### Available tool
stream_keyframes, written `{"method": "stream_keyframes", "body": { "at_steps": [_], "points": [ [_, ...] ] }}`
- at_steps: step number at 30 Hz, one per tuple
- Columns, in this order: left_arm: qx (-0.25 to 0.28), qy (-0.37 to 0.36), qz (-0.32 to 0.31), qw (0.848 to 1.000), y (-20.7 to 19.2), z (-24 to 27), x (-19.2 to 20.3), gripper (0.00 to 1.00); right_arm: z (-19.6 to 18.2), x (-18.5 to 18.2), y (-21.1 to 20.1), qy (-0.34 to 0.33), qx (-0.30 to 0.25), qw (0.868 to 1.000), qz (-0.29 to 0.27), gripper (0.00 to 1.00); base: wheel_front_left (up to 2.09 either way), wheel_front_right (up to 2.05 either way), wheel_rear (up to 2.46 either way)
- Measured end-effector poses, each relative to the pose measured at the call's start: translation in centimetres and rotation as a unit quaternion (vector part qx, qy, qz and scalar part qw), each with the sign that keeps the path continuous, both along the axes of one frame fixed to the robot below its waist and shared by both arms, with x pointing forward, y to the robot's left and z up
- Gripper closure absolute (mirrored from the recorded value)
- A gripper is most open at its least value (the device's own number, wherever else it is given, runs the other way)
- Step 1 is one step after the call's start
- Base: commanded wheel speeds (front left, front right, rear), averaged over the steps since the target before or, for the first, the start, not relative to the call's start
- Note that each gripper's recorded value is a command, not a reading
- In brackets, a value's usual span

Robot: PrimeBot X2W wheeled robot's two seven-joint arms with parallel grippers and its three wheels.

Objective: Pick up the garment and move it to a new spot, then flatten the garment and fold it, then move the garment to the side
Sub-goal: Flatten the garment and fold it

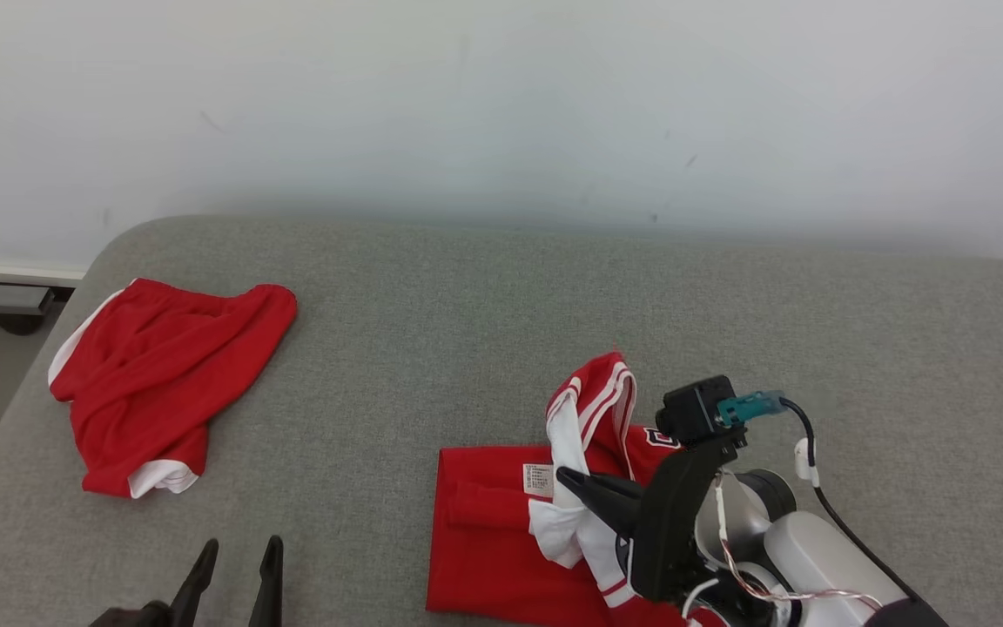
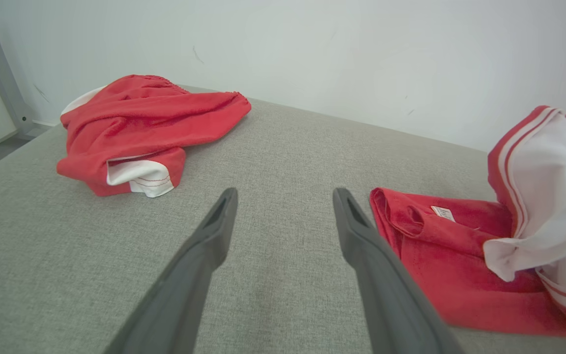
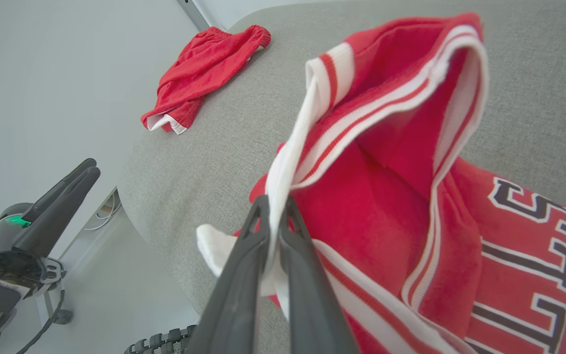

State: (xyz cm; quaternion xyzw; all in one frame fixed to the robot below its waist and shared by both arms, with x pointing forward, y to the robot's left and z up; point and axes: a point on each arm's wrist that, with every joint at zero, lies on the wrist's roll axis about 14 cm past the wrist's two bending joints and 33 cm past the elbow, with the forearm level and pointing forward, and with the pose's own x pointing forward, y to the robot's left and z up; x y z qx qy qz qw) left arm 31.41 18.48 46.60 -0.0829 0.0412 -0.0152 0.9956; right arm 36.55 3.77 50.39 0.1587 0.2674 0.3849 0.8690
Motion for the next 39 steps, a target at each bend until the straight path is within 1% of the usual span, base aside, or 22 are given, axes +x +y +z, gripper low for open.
{"method": "stream_keyframes", "body": {
  "at_steps": [4,10,14,16,23,27,28,29,32,34,38,39],
  "points": [
    [-0.003,-0.006,0.001,1.000,-0.1,0.4,0.5,0.00,-1.1,0.5,0.6,0.024,-0.023,0.999,-0.005,1.00,0.00,0.00,0.00],
    [-0.009,-0.002,-0.007,1.000,-0.7,0.1,0.7,0.00,-2.3,0.6,1.7,0.061,-0.052,0.997,0.006,1.00,0.00,0.00,0.00],
    [-0.011,-0.009,-0.007,1.000,-0.7,0.6,1.2,0.00,-3.5,1.0,1.6,0.086,-0.079,0.993,-0.001,1.00,0.00,0.00,0.00],
    [-0.016,-0.005,-0.004,1.000,-0.8,0.3,1.0,0.00,-4.4,0.6,1.9,0.113,-0.079,0.990,0.002,1.00,0.00,0.00,0.00],
    [-0.019,0.004,0.004,1.000,-0.5,-0.3,0.5,0.00,-5.0,0.0,3.1,0.128,-0.090,0.987,0.023,1.00,0.00,0.00,0.00],
    [-0.018,0.005,0.010,1.000,-0.1,-0.4,0.3,0.00,-5.7,-0.3,3.3,0.134,-0.108,0.985,0.031,1.00,0.00,0.00,0.00],
    [-0.018,0.005,0.011,1.000,-0.1,-0.4,0.2,0.00,-5.5,-0.1,3.3,0.132,-0.108,0.985,0.031,0.76,0.00,0.00,0.00],
    [-0.018,0.005,0.012,1.000,0.0,-0.4,0.2,0.00,-5.4,-0.1,3.3,0.130,-0.107,0.985,0.030,0.00,0.00,0.00,0.00],
    [-0.017,0.005,0.016,1.000,0.3,-0.4,0.2,0.00,-5.5,0.1,3.2,0.133,-0.102,0.986,0.023,0.00,0.00,0.00,0.00],
    [-0.017,0.004,0.016,1.000,0.3,-0.4,0.2,0.00,-4.8,0.5,3.2,0.121,-0.096,0.988,0.018,0.00,0.00,0.00,0.00],
    [-0.017,0.005,0.012,1.000,0.0,-0.5,0.2,0.00,-2.1,1.8,3.3,0.088,-0.045,0.995,-0.003,0.00,0.00,0.00,0.00],
    [-0.017,0.004,0.008,1.000,-0.1,-0.4,0.3,0.00,-0.7,2.6,3.0,0.069,-0.020,0.997,-0.021,0.00,0.00,0.00,0.00]
  ]
}}
